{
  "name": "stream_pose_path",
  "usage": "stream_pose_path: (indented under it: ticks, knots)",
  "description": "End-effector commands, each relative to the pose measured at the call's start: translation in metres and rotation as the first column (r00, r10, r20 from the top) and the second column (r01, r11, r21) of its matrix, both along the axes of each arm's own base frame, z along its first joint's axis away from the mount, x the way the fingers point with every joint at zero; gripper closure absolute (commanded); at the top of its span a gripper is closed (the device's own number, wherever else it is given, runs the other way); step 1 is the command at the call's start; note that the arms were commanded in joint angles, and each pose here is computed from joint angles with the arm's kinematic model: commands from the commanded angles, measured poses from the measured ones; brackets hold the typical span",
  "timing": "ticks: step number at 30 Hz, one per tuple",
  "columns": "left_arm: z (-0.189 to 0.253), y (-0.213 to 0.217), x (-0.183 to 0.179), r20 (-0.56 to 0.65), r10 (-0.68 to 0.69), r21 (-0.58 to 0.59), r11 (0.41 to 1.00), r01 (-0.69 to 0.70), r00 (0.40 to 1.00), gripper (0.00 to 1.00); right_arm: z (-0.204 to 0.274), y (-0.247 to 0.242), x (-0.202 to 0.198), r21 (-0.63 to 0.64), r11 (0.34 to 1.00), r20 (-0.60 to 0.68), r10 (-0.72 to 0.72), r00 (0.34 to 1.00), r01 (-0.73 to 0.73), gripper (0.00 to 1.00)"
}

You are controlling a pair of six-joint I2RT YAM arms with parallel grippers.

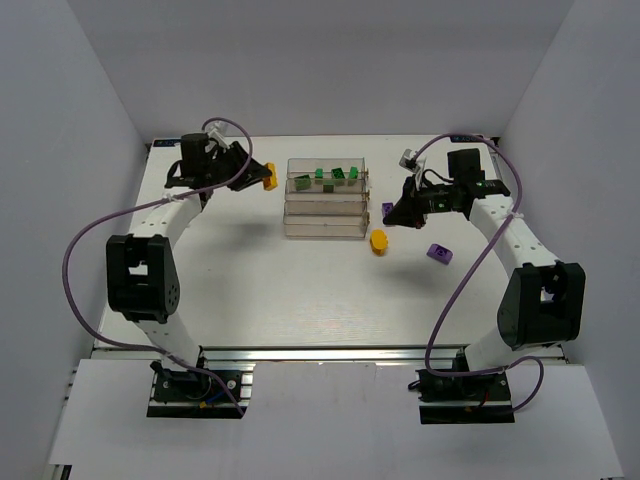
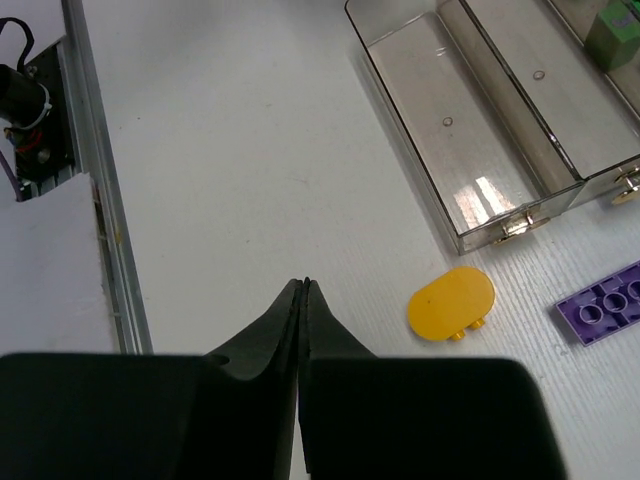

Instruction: Sort the legos into containers by color

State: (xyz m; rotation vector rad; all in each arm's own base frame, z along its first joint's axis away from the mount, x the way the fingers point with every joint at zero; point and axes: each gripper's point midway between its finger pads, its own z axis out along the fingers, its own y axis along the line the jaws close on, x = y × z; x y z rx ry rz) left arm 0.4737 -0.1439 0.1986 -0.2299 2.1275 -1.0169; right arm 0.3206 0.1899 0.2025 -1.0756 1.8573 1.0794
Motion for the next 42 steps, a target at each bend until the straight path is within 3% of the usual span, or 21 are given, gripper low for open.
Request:
stream_pose_path:
  ticks: [1,7,15,18,19,22,26,35,38,40,41,42]
  knots:
    - [0.015,-0.031,-0.008,0.031,-0.057,-0.090,0.994,0.059,0.998,0.90,0.004,0.003,0.000,0.013,1.000,0.006,-0.005,1.000,0.005,1.00]
    - [0.014,-0.079,0.011,0.055,-0.068,-0.072,0.995,0.072,0.996,0.89,0.001,0.002,0.003,-0.013,0.999,-0.002,-0.031,1.000,0.031,0.98]
    - [-0.033,-0.098,0.047,-0.042,-0.003,0.010,1.000,0.004,0.999,0.82,-0.006,-0.004,0.000,-0.055,0.996,-0.001,-0.064,0.998,0.064,0.73]
    - [-0.036,-0.103,0.056,-0.052,0.006,0.030,1.000,-0.004,0.999,0.72,-0.011,-0.008,-0.001,-0.074,0.994,0.006,-0.081,0.997,0.081,0.63]
    - [-0.044,-0.103,0.060,-0.065,0.007,0.038,0.999,-0.005,0.998,0.67,-0.012,-0.008,-0.001,-0.079,0.993,0.008,-0.083,0.997,0.083,0.53]
    - [-0.049,-0.108,0.063,-0.083,0.006,0.056,0.998,-0.002,0.997,0.52,-0.017,-0.012,0.001,-0.110,0.988,0.004,-0.107,0.994,0.106,0.36]
    - [-0.052,-0.108,0.063,-0.089,0.004,0.060,0.998,0.001,0.996,0.47,-0.025,-0.016,0.006,-0.142,0.981,0.013,-0.130,0.991,0.130,0.29]
    - [-0.037,-0.110,0.059,-0.056,-0.013,0.040,0.999,0.016,0.998,0.44,-0.049,-0.019,0.025,-0.248,0.952,-0.028,-0.191,0.981,0.178,0.27]
    - [-0.015,-0.103,0.058,-0.014,-0.003,0.036,0.999,0.004,1.000,0.49,-0.067,-0.022,0.026,-0.324,0.924,-0.027,-0.225,0.974,0.204,0.27]
    - [0.013,-0.094,0.052,0.037,0.011,0.029,1.000,-0.012,0.999,0.56,-0.075,-0.016,0.024,-0.349,0.915,-0.011,-0.219,0.976,0.202,0.23]
    - [0.008,-0.090,0.044,0.028,0.019,0.040,0.999,-0.020,0.999,0.58,-0.088,-0.020,0.020,-0.392,0.893,-0.018,-0.245,0.969,0.219,0.20]
    - [0.032,-0.080,0.036,0.071,0.037,0.036,0.999,-0.040,0.997,0.57,-0.093,-0.018,0.021,-0.411,0.880,-0.002,-0.262,0.965,0.238,0.16]
